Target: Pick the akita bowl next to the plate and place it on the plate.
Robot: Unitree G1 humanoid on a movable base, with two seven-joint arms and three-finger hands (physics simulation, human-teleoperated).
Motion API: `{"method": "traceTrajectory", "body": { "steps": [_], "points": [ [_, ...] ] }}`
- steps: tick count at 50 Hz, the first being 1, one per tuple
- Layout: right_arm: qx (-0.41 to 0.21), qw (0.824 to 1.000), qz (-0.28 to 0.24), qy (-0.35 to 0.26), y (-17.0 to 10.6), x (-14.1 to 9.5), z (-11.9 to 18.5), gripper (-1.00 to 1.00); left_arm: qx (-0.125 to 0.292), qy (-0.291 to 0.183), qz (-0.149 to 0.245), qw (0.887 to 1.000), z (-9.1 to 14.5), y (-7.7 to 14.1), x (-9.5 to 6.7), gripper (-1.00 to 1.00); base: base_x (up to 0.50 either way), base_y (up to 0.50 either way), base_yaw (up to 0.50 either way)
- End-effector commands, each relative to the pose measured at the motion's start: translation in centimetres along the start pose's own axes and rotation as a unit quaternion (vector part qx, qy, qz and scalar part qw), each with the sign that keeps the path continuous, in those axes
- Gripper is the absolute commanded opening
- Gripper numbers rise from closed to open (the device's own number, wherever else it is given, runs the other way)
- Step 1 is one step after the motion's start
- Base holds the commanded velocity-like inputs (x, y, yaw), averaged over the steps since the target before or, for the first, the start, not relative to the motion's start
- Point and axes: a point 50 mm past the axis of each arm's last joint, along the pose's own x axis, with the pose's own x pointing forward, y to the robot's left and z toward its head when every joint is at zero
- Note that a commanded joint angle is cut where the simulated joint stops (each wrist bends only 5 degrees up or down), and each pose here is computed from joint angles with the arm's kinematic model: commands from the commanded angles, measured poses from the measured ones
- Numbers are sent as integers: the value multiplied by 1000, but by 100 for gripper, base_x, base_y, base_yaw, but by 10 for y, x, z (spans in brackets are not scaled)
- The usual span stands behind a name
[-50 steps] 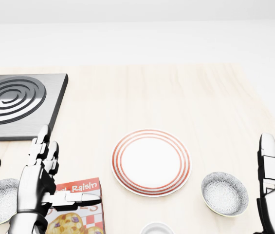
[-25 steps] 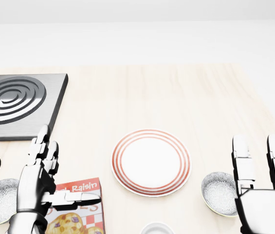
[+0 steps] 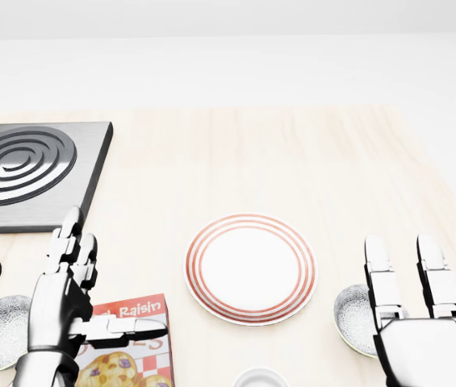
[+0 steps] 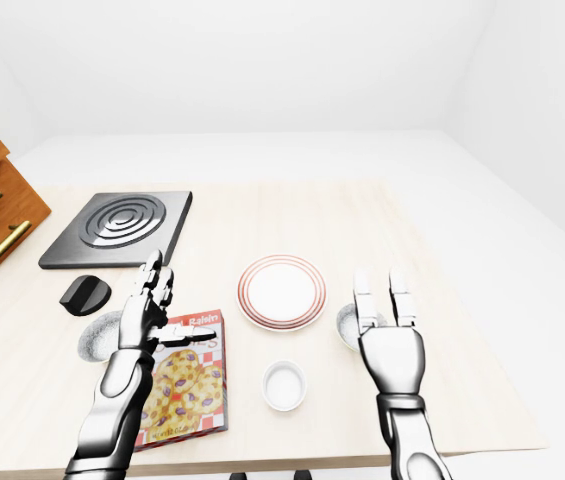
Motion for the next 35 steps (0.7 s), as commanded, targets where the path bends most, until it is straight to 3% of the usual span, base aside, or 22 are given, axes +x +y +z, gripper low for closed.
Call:
{"method": "traceTrajectory", "body": {
  "steps": [1, 35],
  "points": [
    [0, 999, 38, -9, 18, -2, 0, 100, 0, 0, 0, 1000, 0, 0, 0, 100, 0, 0, 0],
    [6, 994, 111, -21, 52, -3, -2, 100, 1, 0, 0, 1000, 0, 0, 0, 100, 0, 0, 0]
  ]
}}
